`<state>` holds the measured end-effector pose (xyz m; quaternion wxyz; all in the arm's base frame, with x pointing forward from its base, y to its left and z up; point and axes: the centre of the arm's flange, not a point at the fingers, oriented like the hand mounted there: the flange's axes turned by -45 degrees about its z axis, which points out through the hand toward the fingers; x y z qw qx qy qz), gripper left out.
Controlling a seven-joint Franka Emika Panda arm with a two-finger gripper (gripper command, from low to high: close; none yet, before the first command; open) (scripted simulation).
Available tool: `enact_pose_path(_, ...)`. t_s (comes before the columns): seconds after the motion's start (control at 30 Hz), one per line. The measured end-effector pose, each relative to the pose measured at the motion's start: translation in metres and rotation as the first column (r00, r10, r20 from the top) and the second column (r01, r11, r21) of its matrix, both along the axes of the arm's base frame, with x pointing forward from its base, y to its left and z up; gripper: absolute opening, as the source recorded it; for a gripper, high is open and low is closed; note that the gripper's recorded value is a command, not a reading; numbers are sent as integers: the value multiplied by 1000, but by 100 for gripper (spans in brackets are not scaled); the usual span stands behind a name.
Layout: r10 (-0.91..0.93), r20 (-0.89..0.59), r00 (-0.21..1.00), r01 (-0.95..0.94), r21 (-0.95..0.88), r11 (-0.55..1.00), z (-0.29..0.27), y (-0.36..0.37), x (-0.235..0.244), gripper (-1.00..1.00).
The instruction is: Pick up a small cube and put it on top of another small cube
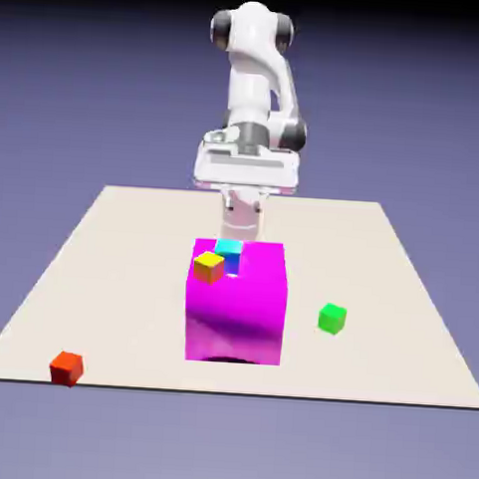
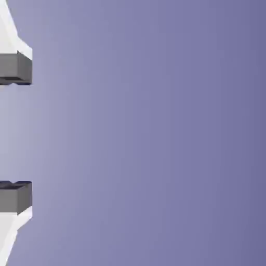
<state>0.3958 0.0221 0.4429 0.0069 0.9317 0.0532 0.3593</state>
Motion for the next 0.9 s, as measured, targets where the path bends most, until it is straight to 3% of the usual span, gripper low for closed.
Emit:
enact_pose_path(0.27, 285, -400, 871, -351, -101, 931, -110, 118, 6, 0)
enact_pose_path(0.57, 432, -762, 483, -719, -63, 692, -233, 235, -65, 0)
enact_pose_path(0.63, 432, -799, 418, -758, -45, 651, -249, 247, -79, 0)
enact_pose_path(0.83, 432, -799, 419, -758, -45, 651, -310, 240, -83, 0)
enact_pose_path(0.87, 432, -799, 418, -758, -45, 651, -318, 239, -85, -100)
enact_pose_path(0.9, 432, -799, 418, -758, -45, 651, -318, 239, -85, -100)
